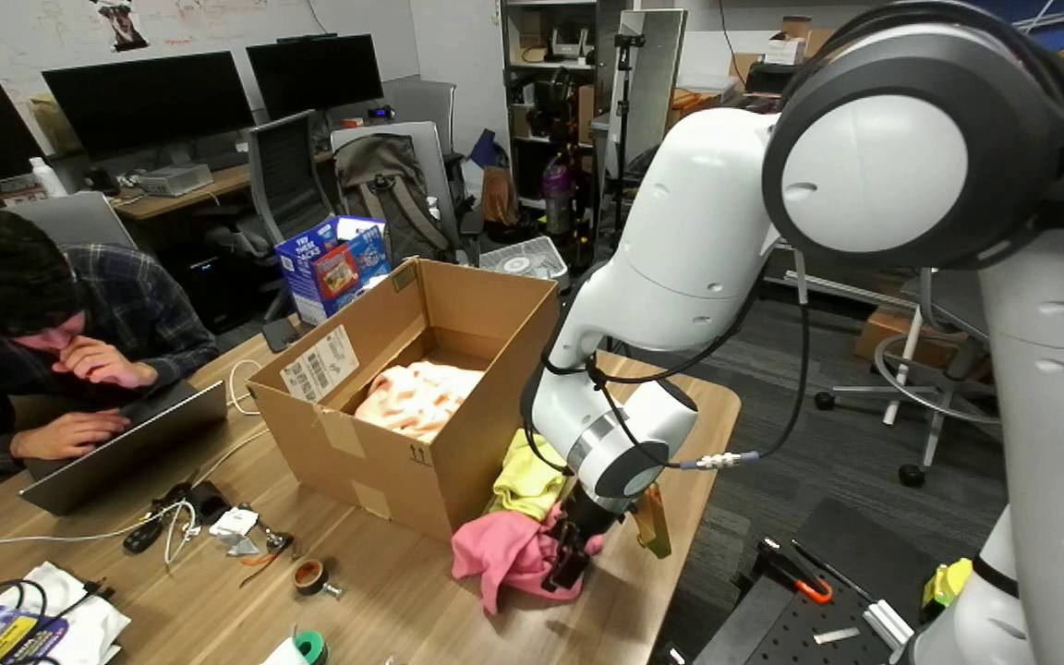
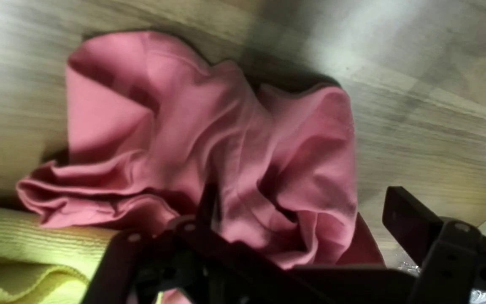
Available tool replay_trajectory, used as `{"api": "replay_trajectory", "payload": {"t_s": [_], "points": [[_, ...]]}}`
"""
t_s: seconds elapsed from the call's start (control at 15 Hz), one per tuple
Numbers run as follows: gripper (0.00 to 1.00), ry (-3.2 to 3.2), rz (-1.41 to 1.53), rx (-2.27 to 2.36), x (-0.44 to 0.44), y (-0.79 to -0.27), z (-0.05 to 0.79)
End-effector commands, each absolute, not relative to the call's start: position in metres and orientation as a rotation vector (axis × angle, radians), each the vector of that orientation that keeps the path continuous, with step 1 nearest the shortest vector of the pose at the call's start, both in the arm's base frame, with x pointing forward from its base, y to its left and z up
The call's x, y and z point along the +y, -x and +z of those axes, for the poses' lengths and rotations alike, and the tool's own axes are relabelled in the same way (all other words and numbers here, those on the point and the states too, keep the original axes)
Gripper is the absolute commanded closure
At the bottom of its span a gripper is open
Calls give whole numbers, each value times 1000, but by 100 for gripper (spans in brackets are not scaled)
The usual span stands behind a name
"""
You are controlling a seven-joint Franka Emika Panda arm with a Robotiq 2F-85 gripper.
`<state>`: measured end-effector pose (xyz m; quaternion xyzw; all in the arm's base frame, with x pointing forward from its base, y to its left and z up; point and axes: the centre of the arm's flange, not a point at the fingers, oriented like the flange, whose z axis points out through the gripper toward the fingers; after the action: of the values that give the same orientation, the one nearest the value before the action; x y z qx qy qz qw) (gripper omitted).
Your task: Put the clothes and towels in the box
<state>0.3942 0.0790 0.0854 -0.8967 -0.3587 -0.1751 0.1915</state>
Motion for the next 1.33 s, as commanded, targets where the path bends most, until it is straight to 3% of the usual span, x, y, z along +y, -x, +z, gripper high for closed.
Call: {"api": "replay_trajectory", "payload": {"t_s": [0.0,0.8,0.87,0.93,1.27], "points": [[0,2497,-542,-1017,87,-401,73],[0,2493,-591,-1027,92,-412,50],[25,2501,-591,-1023,92,-412,51],[27,2498,-594,-1017,93,-413,52],[67,2501,-619,-985,95,-416,62]]}}
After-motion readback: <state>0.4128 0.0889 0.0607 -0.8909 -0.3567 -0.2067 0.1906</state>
